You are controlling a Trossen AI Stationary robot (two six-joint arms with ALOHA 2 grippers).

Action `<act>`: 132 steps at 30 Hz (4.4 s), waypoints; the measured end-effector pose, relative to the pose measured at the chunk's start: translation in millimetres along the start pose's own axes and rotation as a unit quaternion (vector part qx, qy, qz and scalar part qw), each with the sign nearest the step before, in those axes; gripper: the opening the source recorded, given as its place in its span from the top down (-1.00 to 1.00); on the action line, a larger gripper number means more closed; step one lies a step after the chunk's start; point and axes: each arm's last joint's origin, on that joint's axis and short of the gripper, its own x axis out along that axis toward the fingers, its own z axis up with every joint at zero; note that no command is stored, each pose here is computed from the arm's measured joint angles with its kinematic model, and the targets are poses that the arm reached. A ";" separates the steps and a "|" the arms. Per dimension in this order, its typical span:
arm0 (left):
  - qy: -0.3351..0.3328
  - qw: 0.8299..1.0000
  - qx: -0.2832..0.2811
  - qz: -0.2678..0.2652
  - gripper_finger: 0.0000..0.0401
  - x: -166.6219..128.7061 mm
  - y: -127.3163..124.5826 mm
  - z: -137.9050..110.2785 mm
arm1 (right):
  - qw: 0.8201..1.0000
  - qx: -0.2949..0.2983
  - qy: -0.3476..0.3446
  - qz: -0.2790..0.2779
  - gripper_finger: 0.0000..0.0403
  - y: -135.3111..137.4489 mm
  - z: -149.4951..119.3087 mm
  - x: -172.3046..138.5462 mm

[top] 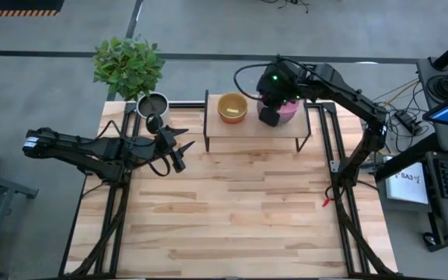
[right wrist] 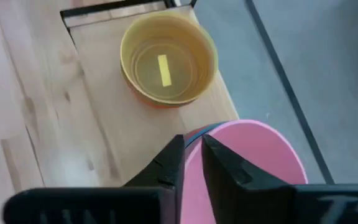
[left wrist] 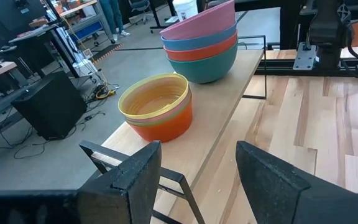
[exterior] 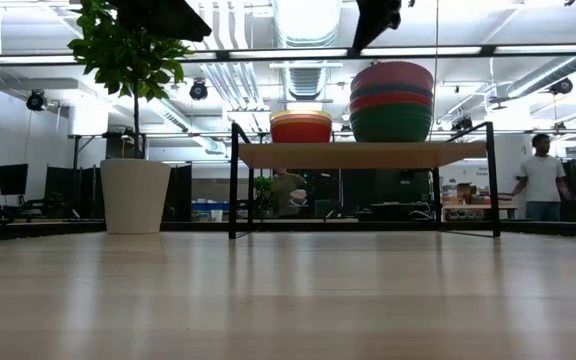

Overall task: Place and stack bowls onto a shelf
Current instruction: Stack the large pink bowl on top of the large blue bowl on the shelf, then return to Home Position

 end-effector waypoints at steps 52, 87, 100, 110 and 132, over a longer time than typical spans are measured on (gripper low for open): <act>0.001 1.000 0.001 0.000 0.05 0.0 -0.1 -0.3 | 0.946 0.207 -0.229 -0.100 0.96 21.4 -166.8 14.9; -0.001 1.000 0.002 0.000 0.05 0.0 -0.1 0.1 | 0.933 0.132 -0.292 -0.166 0.96 -17.6 -73.7 58.0; 0.002 1.000 0.004 0.000 0.05 0.0 -0.1 -0.5 | 0.936 0.161 -0.284 -0.128 0.96 -45.5 -75.6 86.0; 0.001 1.000 0.003 0.000 0.05 0.0 0.0 -0.4 | 0.938 0.172 -0.274 -0.123 0.96 -43.4 -81.4 93.0; 0.044 0.996 0.030 -0.068 0.05 -1.7 -5.0 -10.9 | 0.904 0.054 -0.410 0.106 0.96 1.5 -117.5 41.8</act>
